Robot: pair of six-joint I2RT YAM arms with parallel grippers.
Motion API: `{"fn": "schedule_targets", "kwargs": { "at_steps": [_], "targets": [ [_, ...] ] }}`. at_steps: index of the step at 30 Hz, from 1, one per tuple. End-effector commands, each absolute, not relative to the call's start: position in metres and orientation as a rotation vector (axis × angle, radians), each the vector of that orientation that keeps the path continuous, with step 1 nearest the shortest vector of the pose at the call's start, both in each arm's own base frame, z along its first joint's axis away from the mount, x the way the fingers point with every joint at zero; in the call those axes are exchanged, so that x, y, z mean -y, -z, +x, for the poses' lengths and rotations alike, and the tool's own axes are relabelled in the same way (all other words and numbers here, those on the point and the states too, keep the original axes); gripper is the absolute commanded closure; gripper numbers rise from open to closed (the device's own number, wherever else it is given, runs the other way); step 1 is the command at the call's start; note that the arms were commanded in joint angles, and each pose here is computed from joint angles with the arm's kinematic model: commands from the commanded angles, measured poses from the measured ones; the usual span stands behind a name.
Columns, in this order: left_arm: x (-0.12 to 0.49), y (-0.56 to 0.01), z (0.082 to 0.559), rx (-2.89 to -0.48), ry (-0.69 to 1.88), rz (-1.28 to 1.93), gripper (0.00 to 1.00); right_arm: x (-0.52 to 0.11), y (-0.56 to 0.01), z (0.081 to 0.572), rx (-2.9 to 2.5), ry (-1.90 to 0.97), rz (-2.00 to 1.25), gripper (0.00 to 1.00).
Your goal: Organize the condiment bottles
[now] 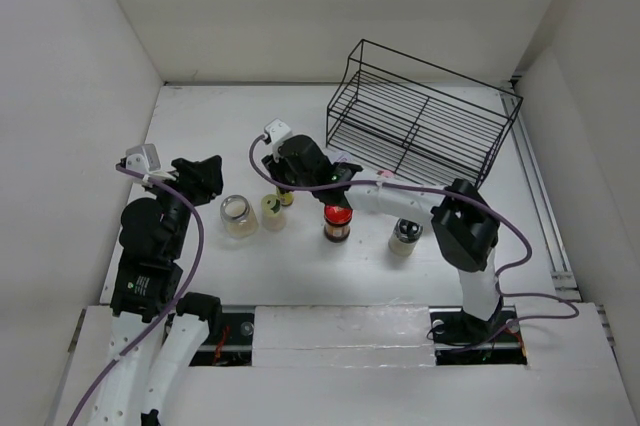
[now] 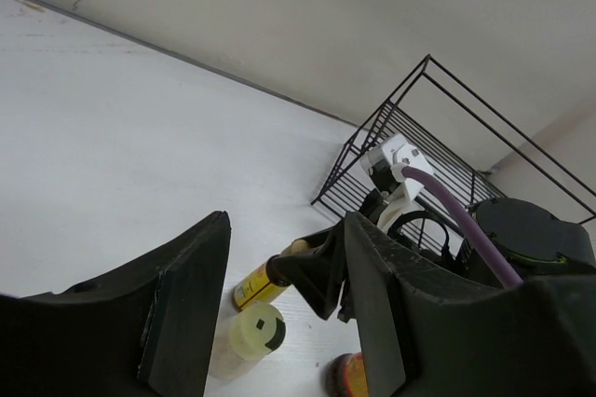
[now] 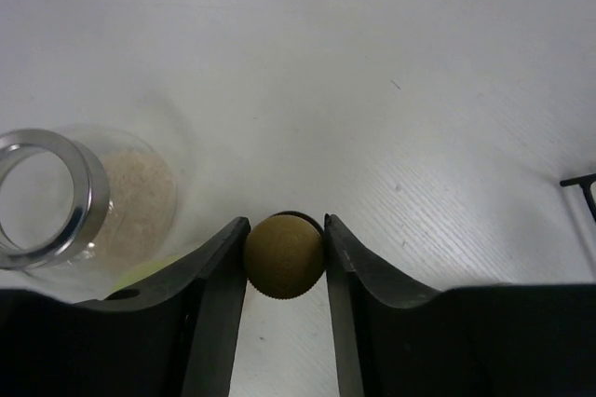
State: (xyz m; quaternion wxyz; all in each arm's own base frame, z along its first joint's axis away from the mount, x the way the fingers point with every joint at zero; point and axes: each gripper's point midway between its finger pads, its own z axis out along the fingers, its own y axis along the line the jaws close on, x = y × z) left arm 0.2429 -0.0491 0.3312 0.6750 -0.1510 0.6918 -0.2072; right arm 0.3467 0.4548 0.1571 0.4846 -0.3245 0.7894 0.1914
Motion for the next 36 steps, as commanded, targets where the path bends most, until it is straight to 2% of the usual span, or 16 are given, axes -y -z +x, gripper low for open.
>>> {"fn": "schedule_targets", "kwargs": {
  "at_steps": [1,3,7,11,14,17,20,21,28,30,31,36],
  "targets": [
    [0.052,-0.342,0.245,-1.516,0.480,-0.308,0.52,-0.465,-0.187,0.357,-1.868,-0.498,-0.717,0.59],
    [0.052,-0.342,0.245,-1.516,0.480,-0.308,0.52,-0.462,-0.197,0.359,-1.844,-0.497,-0.689,0.66],
    [0.054,-0.342,0.244,-1.518,0.487,-0.301,0.50,-0.450,-0.263,0.364,-1.719,-0.489,-0.610,0.68],
    [0.055,-0.336,0.247,-1.536,0.482,-0.303,0.50,-0.410,-0.370,0.379,-1.533,-0.487,-0.494,0.69],
    [0.058,-0.338,0.247,-1.532,0.493,-0.279,0.47,-0.377,-0.426,0.403,-1.439,-0.507,-0.424,0.71],
    [0.061,-0.335,0.248,-1.546,0.504,-0.266,0.44,-0.339,-0.477,0.426,-1.351,-0.490,-0.344,0.71],
    [0.064,-0.336,0.250,-1.547,0.513,-0.258,0.42,-0.315,-0.494,0.455,-1.330,-0.449,-0.302,0.71],
    [0.064,-0.336,0.250,-1.547,0.513,-0.258,0.42,-0.305,-0.520,0.458,-1.283,-0.447,-0.273,0.71],
    [0.067,-0.329,0.252,-1.569,0.516,-0.238,0.42,-0.242,-0.556,0.518,-1.208,-0.345,-0.150,0.69],
    [0.067,-0.327,0.254,-1.578,0.514,-0.240,0.42,-0.227,-0.548,0.540,-1.214,-0.329,-0.122,0.69],
    [0.067,-0.327,0.254,-1.578,0.514,-0.240,0.42,-0.219,-0.560,0.541,-1.185,-0.323,-0.108,0.69],
    [0.069,-0.325,0.255,-1.589,0.519,-0.234,0.42,-0.207,-0.545,0.565,-1.204,-0.307,-0.107,0.69]
  ]
}}
